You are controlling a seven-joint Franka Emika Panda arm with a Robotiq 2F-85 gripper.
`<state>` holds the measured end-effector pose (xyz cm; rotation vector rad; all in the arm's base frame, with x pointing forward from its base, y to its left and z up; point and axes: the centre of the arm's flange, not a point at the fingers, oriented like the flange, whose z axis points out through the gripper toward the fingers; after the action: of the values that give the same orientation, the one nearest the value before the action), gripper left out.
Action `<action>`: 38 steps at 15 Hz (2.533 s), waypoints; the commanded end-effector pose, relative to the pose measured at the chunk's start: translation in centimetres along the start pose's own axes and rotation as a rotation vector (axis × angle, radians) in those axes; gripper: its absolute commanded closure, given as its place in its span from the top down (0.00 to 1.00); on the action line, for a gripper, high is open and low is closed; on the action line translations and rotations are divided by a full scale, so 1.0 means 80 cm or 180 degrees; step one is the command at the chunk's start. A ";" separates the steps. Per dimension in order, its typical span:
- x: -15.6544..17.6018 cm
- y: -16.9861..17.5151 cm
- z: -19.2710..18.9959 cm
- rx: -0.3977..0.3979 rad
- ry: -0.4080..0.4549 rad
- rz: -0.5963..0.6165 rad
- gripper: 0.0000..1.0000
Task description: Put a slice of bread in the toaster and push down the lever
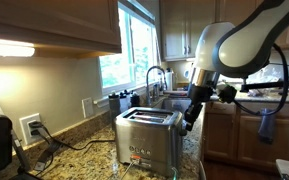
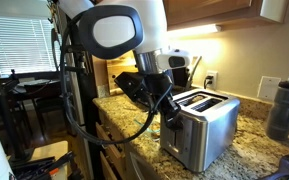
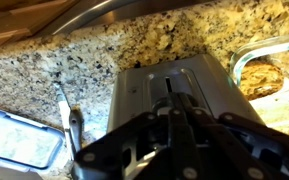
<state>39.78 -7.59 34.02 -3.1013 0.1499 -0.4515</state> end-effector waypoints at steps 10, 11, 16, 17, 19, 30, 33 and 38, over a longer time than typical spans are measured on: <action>0.010 0.007 0.035 0.0104 0.0184 0.0054 0.04; 0.009 0.006 0.039 0.0110 0.0176 0.0049 0.05; 0.002 0.005 0.058 0.0124 0.0162 0.0003 0.05; 0.000 0.006 0.062 0.0123 0.0159 -0.0006 0.05; -0.005 0.007 0.071 0.0124 0.0158 -0.0044 0.05; -0.037 0.008 0.128 0.0148 0.0123 -0.0107 0.05; -0.042 0.008 0.128 0.0159 0.0161 -0.0094 0.04; -0.031 0.012 0.104 0.0192 0.0183 -0.0069 0.05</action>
<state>40.32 -8.27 26.95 -3.0318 0.1105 -0.5740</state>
